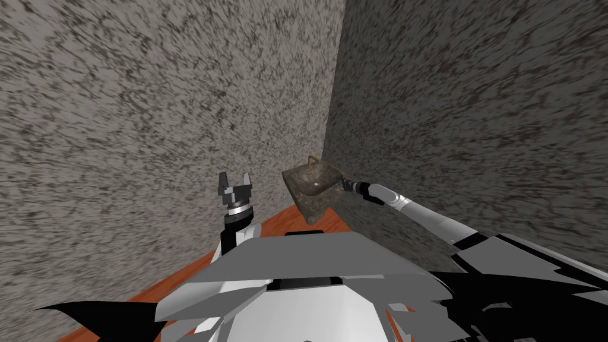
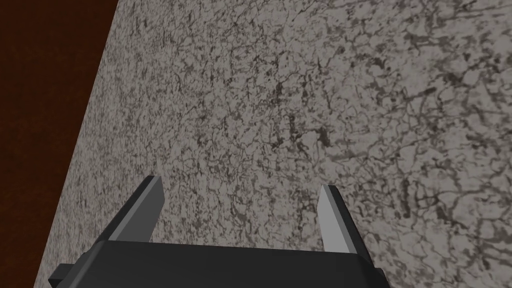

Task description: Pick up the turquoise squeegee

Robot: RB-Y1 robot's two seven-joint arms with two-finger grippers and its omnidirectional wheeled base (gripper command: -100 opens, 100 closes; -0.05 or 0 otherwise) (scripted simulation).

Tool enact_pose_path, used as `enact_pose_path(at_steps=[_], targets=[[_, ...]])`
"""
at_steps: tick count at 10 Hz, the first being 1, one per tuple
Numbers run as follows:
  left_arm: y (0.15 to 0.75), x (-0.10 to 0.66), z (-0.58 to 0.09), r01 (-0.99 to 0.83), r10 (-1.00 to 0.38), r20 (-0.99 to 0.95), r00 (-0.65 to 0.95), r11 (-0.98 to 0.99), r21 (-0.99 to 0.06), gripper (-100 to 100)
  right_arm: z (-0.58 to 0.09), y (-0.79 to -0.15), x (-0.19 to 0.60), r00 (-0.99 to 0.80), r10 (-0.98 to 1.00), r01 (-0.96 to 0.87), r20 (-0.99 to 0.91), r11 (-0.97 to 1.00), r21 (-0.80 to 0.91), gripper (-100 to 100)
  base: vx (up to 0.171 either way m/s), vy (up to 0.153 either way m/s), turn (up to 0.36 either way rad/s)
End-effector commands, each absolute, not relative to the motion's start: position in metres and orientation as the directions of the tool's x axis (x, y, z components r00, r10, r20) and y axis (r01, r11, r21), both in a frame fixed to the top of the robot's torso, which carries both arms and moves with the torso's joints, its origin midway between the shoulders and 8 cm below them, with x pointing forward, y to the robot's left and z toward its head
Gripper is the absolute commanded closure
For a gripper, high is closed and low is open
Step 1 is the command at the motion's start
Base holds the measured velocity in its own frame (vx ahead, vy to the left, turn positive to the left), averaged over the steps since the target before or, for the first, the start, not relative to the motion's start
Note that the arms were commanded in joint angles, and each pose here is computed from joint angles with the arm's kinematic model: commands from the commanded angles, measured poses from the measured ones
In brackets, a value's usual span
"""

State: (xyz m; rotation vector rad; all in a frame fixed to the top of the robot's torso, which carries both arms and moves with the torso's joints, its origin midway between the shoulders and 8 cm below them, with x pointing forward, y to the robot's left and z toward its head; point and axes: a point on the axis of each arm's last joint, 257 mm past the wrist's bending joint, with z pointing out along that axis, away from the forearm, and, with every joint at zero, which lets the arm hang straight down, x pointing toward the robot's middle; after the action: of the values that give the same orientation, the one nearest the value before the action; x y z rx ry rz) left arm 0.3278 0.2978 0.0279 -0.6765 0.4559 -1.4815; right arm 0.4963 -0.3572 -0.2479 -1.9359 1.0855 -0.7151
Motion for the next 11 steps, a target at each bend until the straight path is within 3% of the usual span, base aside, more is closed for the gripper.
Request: enact_pose_path(at_steps=[1, 2, 3, 7, 8, 9, 11], targets=[[0.298, 0.328, 0.028, 0.749, -0.99, 0.125, 0.059, -0.039, -0.662, 0, -0.252, -0.37, 0.498, 0.442, -0.892, -0.44, 0.094, -0.307, -0.844, -100, -0.022, -0.005, 0.255], [0.298, 0.328, 0.028, 0.749, -0.99, 0.125, 0.059, -0.039, -0.662, 0, -0.251, -0.365, 0.497, 0.455, -0.886, -0.437, 0.093, -0.313, -0.843, -100, -0.013, -0.005, 0.041], [0.298, 0.328, 0.028, 0.749, -0.99, 0.125, 0.059, -0.039, -0.662, 0, -0.251, -0.367, 0.498, 0.453, -0.887, -0.437, 0.094, -0.312, -0.844, 100, 0.0, 0.0, 0.0], [0.298, 0.328, 0.028, 0.749, -0.99, 0.125, 0.059, -0.039, -0.662, 0, -0.251, -0.366, 0.498, 0.453, -0.887, -0.437, 0.094, -0.312, -0.844, 100, 0.0, 0.0, 0.0], [0.298, 0.328, 0.028, 0.749, -0.99, 0.125, 0.059, -0.039, -0.662, 0, -0.251, -0.366, 0.498, 0.453, -0.887, -0.437, 0.094, -0.312, -0.844, 0, 0.0, 0.0, 0.0], [0.298, 0.328, 0.028, 0.749, -0.99, 0.125, 0.059, -0.039, -0.662, 0, -0.248, -0.36, 0.497, 0.468, -0.879, -0.432, 0.094, -0.32, -0.843, 100, 0.012, -0.001, -0.173], [0.298, 0.328, 0.028, 0.749, -0.99, 0.125, 0.059, -0.038, -0.662, 0, -0.246, -0.356, 0.497, 0.477, -0.874, -0.427, 0.094, -0.324, -0.844, 100, 0.018, 0.002, -0.172]])
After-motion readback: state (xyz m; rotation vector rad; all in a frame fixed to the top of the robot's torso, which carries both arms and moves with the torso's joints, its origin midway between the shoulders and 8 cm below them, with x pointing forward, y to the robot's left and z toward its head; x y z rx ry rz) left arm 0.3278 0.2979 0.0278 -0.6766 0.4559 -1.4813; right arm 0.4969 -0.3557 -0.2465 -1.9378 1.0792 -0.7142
